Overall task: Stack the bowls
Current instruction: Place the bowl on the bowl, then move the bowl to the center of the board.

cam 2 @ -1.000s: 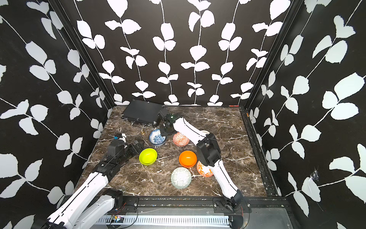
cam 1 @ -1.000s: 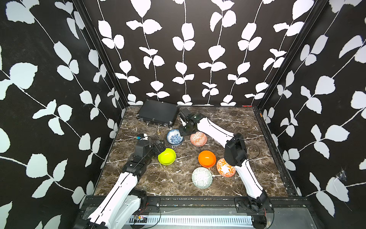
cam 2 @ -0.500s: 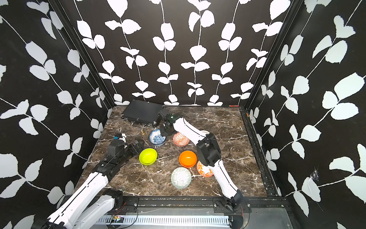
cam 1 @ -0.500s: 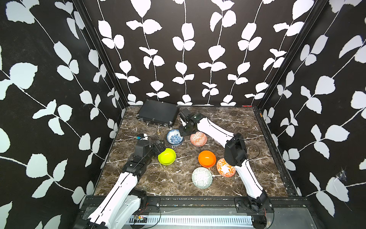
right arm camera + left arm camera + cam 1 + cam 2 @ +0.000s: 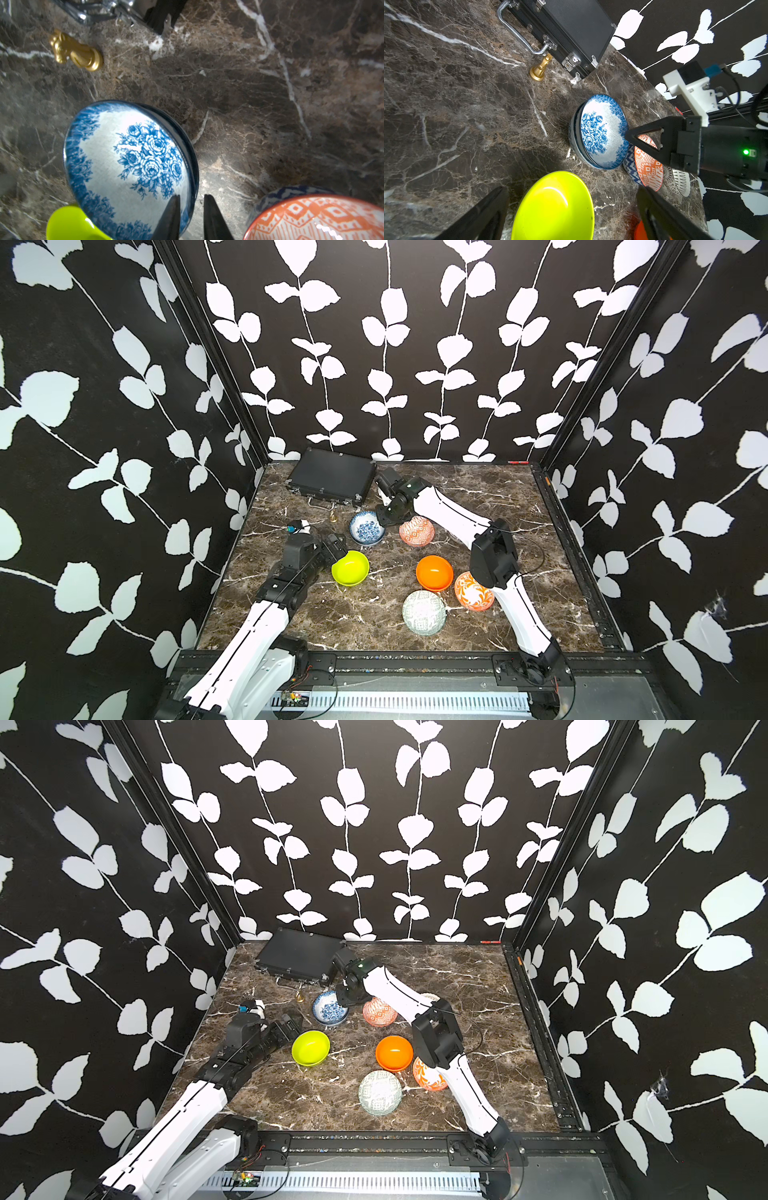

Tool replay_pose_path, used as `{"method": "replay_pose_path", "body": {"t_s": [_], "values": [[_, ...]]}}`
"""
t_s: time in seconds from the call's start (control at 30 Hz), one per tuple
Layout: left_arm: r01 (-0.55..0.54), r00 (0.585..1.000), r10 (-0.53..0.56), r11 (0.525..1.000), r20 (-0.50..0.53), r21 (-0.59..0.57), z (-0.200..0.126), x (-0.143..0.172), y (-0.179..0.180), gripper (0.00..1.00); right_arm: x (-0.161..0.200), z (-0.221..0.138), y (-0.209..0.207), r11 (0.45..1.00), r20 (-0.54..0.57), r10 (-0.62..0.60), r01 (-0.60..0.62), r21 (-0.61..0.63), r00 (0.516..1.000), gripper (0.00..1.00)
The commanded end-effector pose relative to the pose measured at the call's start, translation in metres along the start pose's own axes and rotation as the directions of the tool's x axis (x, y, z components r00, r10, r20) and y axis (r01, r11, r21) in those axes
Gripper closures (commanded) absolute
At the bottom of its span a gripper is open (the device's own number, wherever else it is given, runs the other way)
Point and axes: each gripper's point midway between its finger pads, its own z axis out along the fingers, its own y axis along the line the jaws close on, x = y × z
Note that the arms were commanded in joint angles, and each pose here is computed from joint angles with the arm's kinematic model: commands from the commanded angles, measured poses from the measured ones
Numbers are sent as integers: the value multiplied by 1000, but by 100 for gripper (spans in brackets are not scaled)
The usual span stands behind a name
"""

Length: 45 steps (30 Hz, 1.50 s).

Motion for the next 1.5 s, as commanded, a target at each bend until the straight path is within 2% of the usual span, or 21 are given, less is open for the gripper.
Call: {"method": "replay_pose_path", "body": {"t_s": [0.0,0.1,0.27,0.53,0.7,0.8,0.97,1.17,1.47], "values": [[0,1000,0,1000,2,2,2,2,3,1,-10,-23,5,1000,53,-3,3,-15,999,64],[1,1000,-1,1000,3,3,2,1,3,1,-14,-44,9,1000,95,1,2,-31,996,60],[3,1000,-3,1000,3,10,2,1,2,1,-10,-71,2,999,133,32,-29,-28,991,59],[14,1000,-13,1000,-5,24,4,3,0,1,25,-97,-58,982,142,189,-191,-2,972,51],[15,1000,-14,1000,-25,20,7,6,0,1,52,-89,-95,956,102,289,-292,22,952,51],[15,1000,-15,1000,-23,14,6,5,2,1,64,-78,-110,938,77,342,-346,35,936,56],[18,1000,-18,1000,-19,13,6,5,2,1,73,-68,-125,911,79,408,-412,35,909,53],[24,1000,-24,1000,-10,16,7,3,2,1,71,-61,-136,900,85,426,-432,61,901,51],[14,1000,-14,1000,-8,18,8,1,0,1,58,-47,-139,898,85,429,-435,70,899,55]]}}
